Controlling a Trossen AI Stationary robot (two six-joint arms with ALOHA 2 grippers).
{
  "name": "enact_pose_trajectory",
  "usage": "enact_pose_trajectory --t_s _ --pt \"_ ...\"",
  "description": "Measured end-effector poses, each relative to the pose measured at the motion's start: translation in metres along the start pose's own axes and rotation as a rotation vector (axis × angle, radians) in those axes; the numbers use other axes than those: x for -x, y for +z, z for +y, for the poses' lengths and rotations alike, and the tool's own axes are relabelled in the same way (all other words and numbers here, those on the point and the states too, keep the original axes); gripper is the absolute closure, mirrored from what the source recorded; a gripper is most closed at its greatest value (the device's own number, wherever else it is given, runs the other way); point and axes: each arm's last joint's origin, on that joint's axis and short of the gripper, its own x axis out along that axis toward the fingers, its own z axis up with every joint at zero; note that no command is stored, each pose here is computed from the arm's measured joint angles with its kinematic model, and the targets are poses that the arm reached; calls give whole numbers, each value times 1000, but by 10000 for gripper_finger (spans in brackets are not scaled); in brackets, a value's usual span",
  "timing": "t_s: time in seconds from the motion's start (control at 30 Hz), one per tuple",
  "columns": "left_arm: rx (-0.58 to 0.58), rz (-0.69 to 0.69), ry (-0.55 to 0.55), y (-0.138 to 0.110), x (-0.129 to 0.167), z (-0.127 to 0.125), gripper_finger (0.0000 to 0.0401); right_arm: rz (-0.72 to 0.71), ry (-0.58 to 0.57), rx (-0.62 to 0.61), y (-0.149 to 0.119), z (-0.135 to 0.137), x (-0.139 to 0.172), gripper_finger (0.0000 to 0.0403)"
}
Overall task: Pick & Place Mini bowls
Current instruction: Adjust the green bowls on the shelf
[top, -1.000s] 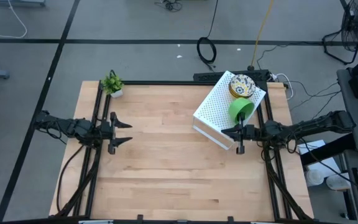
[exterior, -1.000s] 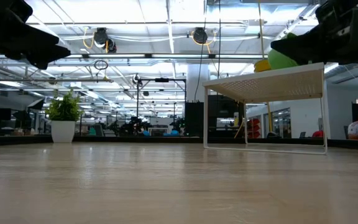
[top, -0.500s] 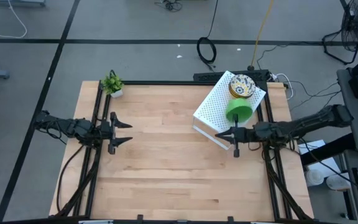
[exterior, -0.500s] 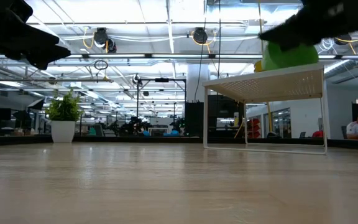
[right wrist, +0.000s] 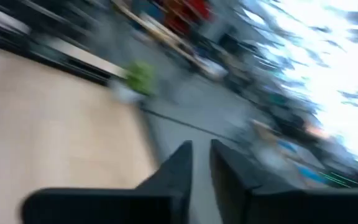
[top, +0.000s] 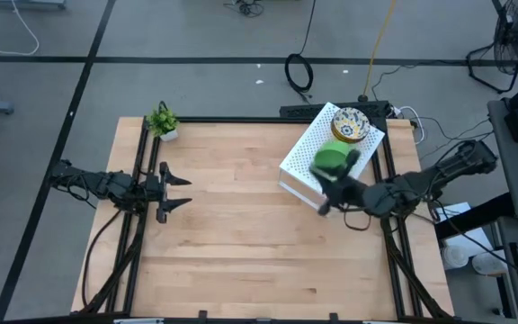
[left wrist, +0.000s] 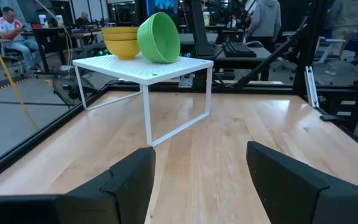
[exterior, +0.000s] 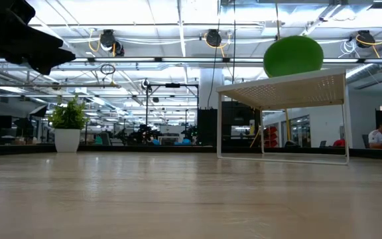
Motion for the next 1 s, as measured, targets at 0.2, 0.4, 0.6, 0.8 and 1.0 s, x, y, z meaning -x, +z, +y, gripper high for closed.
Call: enact_pose_trajectory --t_s 0.2,0.4,0.6,0.8,1.0 --pt "12 7 1 -1 0 0 148 237 -439 78 44 -24 -6 237" --pt "25 14 1 -1 0 0 148 283 -518 46 77 -42 -18 157" --pt "25 19 1 -2 0 0 148 271 -523 22 73 -40 -26 176" --pt "25 19 0 -2 0 0 148 75 -267 5 61 -9 -39 215" --pt "27 17 1 -2 0 0 148 -22 475 -233 41 15 -51 247"
